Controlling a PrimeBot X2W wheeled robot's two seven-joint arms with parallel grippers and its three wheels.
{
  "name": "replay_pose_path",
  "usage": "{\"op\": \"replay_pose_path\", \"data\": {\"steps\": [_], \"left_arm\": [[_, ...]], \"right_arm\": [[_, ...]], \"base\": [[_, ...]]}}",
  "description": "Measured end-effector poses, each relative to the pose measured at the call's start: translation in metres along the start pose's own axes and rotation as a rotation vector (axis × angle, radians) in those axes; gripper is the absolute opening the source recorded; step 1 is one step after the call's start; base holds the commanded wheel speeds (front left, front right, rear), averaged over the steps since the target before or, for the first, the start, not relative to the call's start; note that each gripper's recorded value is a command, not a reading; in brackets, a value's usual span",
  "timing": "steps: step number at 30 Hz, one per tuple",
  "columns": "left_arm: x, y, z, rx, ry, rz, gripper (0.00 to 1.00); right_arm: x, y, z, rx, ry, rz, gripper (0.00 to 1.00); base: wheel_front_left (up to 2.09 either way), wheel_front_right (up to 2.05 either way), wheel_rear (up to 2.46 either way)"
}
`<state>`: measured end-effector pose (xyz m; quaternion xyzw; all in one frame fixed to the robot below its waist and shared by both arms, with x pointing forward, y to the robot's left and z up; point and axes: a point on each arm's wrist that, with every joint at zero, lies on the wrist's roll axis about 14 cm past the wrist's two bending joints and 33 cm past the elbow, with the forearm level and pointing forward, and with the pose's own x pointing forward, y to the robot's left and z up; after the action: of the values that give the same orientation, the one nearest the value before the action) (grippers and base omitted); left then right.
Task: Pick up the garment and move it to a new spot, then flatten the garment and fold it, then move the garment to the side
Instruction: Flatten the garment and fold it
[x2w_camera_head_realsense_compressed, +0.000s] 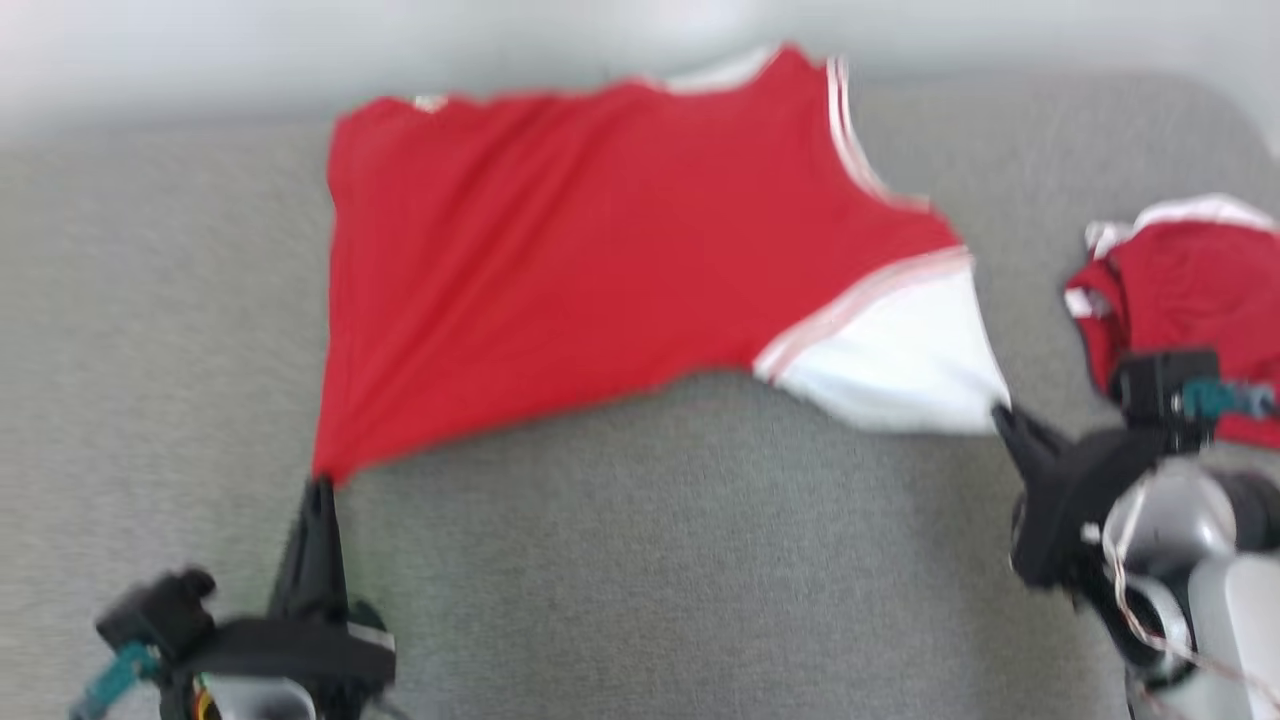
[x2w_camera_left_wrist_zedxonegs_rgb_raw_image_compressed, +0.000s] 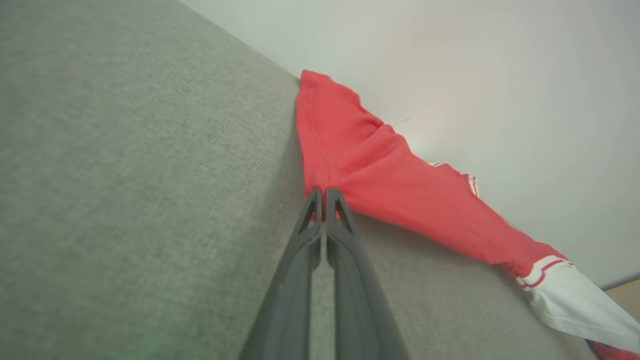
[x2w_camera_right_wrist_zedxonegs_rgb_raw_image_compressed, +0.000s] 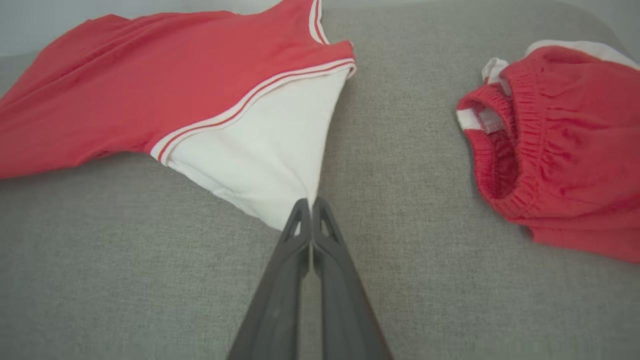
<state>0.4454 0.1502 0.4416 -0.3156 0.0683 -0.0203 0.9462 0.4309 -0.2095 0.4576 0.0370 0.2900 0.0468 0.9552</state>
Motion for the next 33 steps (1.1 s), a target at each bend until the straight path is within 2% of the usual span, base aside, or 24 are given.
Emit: {"op": "replay_pose_path", "data": {"steps": [4,11,18,23,33], "left_arm": [[-0.028,0.005,0.002,0.002,0.013,0.032,0.0],[-0.065,0.017,0.01,0.013,-0.019,0.081,0.0],[-0.084,0.03,0.011,0.086,-0.019,0.117,0.0],[-0.092,0.033,-0.002,0.139,0.034,0.122,0.0],[-0.115,0.047,-0.017,0.164,0.109,0.19,0.0]], "right_arm": [[-0.023,0.004,-0.016,0.003,0.049,0.007,0.0],[-0.059,0.028,-0.069,-0.004,0.244,0.091,0.0],[-0.095,0.041,-0.11,-0.003,0.432,0.169,0.0],[-0.112,0.038,-0.126,0.016,0.5,0.169,0.0],[-0.131,0.046,-0.151,0.088,0.59,0.2,0.0]], "base": [[0.0,0.0,0.0],[0.0,0.0,0.0],[0.0,0.0,0.0],[0.0,0.0,0.0],[0.0,0.0,0.0]]}}
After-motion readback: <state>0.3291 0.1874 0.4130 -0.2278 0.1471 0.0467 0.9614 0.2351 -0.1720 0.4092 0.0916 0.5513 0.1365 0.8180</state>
